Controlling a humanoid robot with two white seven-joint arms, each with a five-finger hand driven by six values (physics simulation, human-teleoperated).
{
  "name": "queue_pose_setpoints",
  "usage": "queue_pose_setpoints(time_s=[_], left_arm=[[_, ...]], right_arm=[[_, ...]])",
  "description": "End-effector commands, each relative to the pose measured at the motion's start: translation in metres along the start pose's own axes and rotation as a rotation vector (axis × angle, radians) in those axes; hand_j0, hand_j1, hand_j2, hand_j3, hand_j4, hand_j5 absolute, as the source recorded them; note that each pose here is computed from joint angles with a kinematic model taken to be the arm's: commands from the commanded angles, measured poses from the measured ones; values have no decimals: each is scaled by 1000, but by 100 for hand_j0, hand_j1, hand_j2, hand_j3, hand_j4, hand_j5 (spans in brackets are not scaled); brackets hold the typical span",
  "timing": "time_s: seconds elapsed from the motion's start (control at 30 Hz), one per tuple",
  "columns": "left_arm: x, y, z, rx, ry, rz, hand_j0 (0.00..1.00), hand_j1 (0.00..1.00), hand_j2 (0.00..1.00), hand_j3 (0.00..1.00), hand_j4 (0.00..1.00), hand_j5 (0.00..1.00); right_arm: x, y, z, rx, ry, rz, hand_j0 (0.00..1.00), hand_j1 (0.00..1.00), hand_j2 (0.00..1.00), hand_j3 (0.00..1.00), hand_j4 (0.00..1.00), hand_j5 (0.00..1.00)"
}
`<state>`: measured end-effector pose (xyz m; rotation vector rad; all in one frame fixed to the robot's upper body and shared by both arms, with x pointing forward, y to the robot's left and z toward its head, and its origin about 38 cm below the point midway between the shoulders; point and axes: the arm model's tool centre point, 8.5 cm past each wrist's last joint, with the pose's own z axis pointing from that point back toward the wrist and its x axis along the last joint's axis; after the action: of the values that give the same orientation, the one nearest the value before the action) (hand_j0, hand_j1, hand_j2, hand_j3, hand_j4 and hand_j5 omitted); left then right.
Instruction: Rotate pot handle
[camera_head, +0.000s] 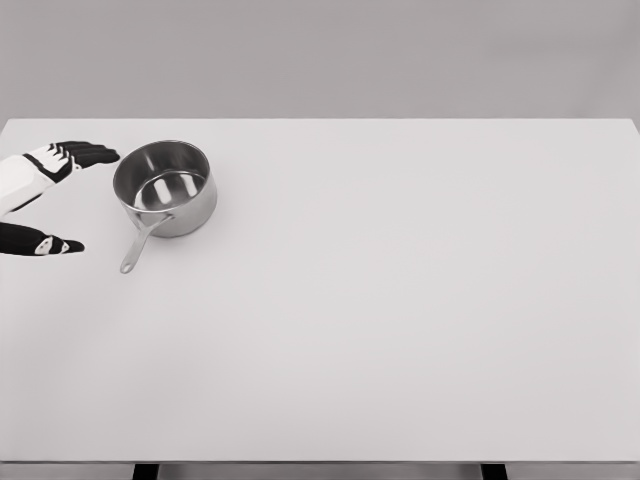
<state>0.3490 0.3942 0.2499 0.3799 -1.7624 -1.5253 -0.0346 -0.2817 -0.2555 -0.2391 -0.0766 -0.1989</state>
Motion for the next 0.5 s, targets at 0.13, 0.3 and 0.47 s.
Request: queue_pose_setpoints(time_s=[0.13, 0.3, 0.47], left_arm=[[0, 2, 1, 5, 0, 3, 100, 100, 100, 100, 100, 100], [0, 4, 2, 5, 2, -1, 100, 100, 100, 100, 100, 100], [19, 12, -9, 11, -58, -45, 100, 100, 100, 100, 100, 100]], right_arm=[[1, 0, 0, 2, -3, 3, 100, 100, 100, 100, 100, 100], [1, 0, 0, 1, -2, -5, 100, 100, 100, 100, 100, 100], [1, 0, 0, 1, -2, -5, 100, 100, 100, 100, 100, 100]])
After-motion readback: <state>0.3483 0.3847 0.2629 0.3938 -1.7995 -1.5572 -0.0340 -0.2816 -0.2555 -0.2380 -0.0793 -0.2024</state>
